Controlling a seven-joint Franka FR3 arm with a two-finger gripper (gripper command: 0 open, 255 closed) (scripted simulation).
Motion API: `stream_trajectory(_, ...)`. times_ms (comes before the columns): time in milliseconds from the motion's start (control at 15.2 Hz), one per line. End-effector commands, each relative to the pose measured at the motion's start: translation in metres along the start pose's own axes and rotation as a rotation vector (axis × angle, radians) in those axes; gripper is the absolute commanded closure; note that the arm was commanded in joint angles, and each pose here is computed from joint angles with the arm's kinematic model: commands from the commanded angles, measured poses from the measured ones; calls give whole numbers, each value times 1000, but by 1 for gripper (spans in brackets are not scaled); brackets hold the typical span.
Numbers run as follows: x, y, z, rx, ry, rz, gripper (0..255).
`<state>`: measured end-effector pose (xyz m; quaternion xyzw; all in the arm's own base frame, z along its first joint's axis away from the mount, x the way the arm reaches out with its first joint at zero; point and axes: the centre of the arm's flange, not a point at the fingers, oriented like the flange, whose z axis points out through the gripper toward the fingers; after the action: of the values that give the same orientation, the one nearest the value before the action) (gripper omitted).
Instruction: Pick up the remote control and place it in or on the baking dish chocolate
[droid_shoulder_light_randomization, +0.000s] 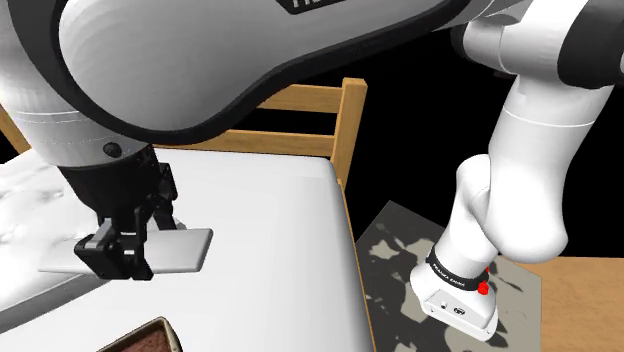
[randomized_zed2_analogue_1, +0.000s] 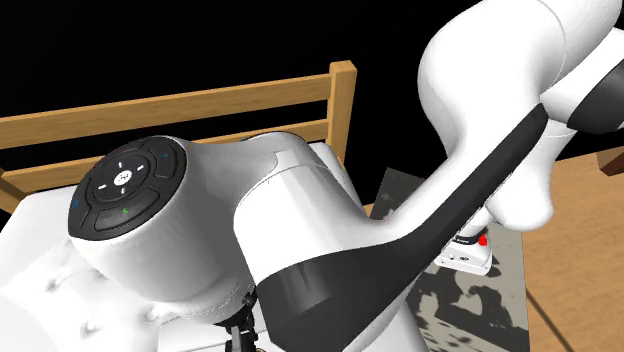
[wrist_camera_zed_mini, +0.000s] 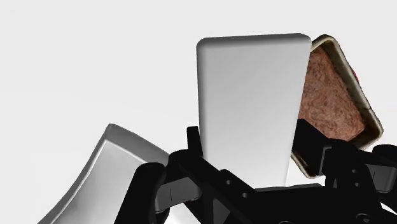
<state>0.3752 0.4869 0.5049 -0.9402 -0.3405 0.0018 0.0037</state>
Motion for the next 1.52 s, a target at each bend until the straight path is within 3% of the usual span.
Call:
stream_trajectory(0,-1,-27,0,0,0,2,255)
stream_trajectory(462,-6,-121,-1,0,0,2,255)
stream_trajectory(1452,-6,-121,75,0,0,2,255)
